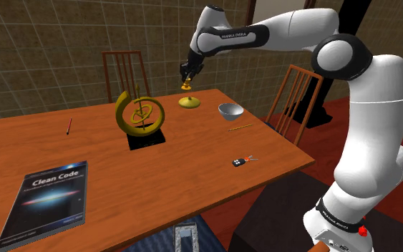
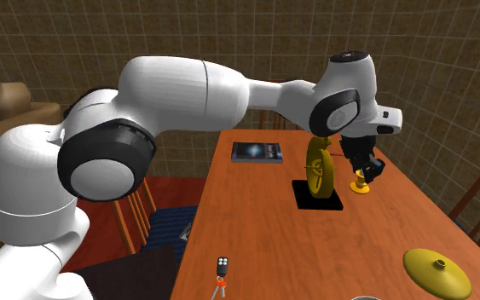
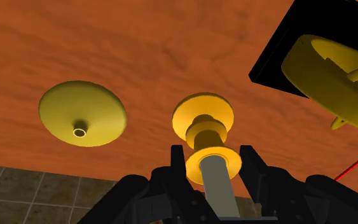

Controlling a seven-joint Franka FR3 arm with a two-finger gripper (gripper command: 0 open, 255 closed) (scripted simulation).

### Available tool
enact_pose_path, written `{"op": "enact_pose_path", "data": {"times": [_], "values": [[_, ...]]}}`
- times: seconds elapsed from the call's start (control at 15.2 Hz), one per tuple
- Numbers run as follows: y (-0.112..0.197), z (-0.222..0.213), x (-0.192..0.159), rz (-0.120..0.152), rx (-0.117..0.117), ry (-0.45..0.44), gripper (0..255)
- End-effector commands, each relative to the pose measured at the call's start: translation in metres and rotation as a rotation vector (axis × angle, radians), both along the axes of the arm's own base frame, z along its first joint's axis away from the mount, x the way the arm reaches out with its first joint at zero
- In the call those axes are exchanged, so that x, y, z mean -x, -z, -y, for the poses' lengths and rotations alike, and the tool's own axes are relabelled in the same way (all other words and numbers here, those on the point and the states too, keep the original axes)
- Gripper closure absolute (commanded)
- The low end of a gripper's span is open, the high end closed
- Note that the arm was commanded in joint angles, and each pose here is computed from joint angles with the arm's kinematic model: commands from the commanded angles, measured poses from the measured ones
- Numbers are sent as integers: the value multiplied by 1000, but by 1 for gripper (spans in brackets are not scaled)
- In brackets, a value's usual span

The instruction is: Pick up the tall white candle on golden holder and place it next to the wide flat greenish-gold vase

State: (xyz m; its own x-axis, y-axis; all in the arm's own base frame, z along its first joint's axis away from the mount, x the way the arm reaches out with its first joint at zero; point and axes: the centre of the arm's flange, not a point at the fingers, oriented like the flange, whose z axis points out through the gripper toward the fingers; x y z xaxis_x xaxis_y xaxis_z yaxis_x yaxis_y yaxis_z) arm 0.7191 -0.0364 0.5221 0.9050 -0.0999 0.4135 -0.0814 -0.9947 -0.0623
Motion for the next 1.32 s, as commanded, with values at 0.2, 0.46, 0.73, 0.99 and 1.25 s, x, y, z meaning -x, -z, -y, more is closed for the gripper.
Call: {"op": "enact_pose_path", "data": {"times": [0.2, 0.46, 0.73, 0.99, 1.25], "values": [[17, 17, -10, 0, 0, -1, 255], [38, 17, -10, 0, 0, -1, 255], [59, 17, -10, 0, 0, -1, 255], [80, 17, -10, 0, 0, -1, 255], [101, 17, -10, 0, 0, -1, 255]]}}
